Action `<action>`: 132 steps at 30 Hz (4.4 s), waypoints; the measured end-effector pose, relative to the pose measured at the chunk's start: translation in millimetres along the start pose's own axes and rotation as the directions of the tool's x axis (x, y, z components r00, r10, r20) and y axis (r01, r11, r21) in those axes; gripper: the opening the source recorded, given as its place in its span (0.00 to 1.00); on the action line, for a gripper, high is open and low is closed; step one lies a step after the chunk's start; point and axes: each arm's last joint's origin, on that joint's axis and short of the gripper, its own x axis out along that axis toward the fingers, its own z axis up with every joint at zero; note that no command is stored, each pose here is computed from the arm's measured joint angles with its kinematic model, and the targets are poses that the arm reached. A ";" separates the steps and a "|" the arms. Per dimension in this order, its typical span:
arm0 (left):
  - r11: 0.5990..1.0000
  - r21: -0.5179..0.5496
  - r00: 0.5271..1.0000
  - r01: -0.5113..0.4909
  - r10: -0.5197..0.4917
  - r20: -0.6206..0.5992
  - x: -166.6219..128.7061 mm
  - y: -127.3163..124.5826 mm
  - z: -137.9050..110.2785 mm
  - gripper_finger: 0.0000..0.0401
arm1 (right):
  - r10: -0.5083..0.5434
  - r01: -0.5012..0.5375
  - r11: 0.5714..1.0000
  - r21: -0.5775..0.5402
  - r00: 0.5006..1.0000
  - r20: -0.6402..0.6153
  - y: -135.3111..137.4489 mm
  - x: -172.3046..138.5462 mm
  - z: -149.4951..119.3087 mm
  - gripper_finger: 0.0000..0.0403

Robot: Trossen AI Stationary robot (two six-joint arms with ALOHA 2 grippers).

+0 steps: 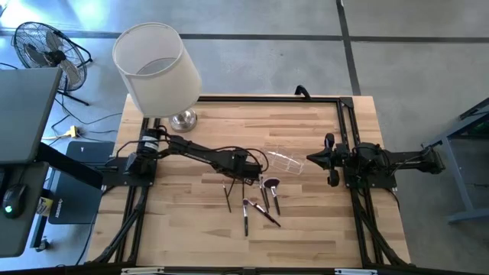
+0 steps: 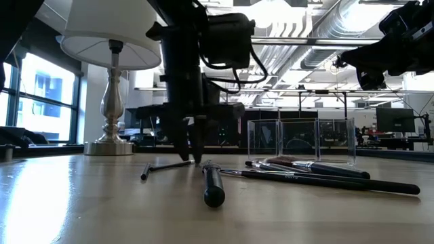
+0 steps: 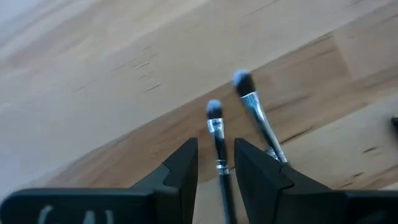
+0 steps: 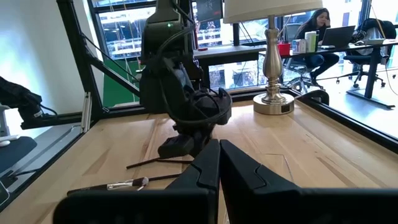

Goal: Put items in baskets/containers
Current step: Put the black eyeshadow brush into the transparent organizer

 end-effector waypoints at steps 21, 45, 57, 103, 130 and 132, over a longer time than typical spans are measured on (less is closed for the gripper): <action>1.000 0.011 0.999 -0.011 0.011 0.053 12.7 -5.1 -0.6 0.25 | 0.000 0.000 1.000 -0.001 1.000 -0.001 0.0 0.0 -0.2 0.01; 1.000 0.006 0.997 -0.020 0.019 0.080 3.0 -3.5 -4.2 0.01 | 0.001 -0.001 1.000 0.000 1.000 -0.001 0.0 0.0 0.0 0.01; 0.998 -0.057 0.973 0.012 0.001 0.230 -34.6 -2.1 -9.6 0.00 | -0.001 0.001 1.000 -0.001 1.000 -0.008 0.0 0.5 -0.7 0.01; 0.730 0.483 0.317 0.483 -0.660 0.681 -82.8 25.4 82.6 0.00 | -0.003 0.003 1.000 -0.004 0.999 -0.038 -0.1 2.4 -3.2 0.01; 0.727 0.580 0.427 0.368 -0.686 0.588 -50.6 22.0 80.9 0.00 | -0.002 0.001 1.000 -0.004 0.999 -0.040 0.0 2.4 -3.3 0.01; 0.728 0.581 0.435 0.365 -0.685 0.585 -49.9 22.1 80.5 0.00 | -0.002 0.002 1.000 -0.004 0.999 -0.040 -0.1 2.4 -3.2 0.01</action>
